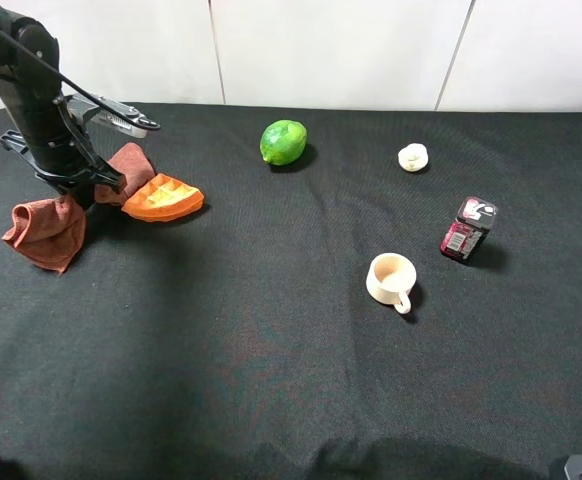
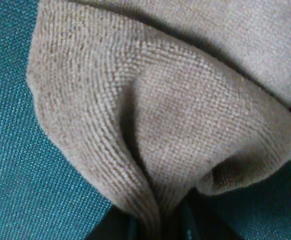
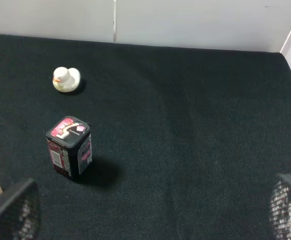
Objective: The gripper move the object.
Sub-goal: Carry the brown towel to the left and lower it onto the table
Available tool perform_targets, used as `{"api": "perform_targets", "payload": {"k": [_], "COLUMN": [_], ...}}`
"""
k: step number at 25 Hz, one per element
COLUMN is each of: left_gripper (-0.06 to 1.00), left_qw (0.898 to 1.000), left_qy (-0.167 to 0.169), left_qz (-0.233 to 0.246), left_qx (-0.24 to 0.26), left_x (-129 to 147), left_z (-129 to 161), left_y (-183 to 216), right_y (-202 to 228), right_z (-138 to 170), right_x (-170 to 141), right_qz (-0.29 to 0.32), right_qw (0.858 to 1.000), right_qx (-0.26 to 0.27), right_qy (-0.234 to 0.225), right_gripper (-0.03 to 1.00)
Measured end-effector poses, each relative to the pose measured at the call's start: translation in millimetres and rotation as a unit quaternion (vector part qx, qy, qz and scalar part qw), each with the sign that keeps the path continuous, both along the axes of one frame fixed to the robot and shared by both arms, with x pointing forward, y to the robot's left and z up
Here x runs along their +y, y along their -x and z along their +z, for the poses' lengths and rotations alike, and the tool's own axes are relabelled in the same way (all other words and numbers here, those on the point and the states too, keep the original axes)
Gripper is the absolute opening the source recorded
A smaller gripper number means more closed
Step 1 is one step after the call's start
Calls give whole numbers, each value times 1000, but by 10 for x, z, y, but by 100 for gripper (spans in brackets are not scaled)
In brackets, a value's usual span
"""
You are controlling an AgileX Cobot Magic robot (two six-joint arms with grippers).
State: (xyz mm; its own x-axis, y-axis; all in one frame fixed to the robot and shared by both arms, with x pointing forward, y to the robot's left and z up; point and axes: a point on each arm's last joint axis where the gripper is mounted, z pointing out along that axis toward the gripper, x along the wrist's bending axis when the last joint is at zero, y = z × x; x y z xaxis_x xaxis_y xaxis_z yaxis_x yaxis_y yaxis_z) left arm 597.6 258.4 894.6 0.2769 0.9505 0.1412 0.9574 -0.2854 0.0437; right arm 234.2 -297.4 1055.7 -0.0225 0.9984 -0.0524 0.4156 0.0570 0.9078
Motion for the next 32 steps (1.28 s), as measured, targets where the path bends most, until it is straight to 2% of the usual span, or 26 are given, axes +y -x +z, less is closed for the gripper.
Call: {"api": "perform_targets", "payload": {"k": [32], "left_gripper": [18], "left_qw": [1000], "left_qy": [5], "left_qz": [10], "left_qx": [-9], "left_x": [-9], "left_z": [-25], "left_y": [-21], "right_y": [0], "right_z": [0], "right_x": [0], "right_qz": [0], "right_qw": [1000], "right_qx": [0], "right_qy": [0], "right_gripper": [69]}}
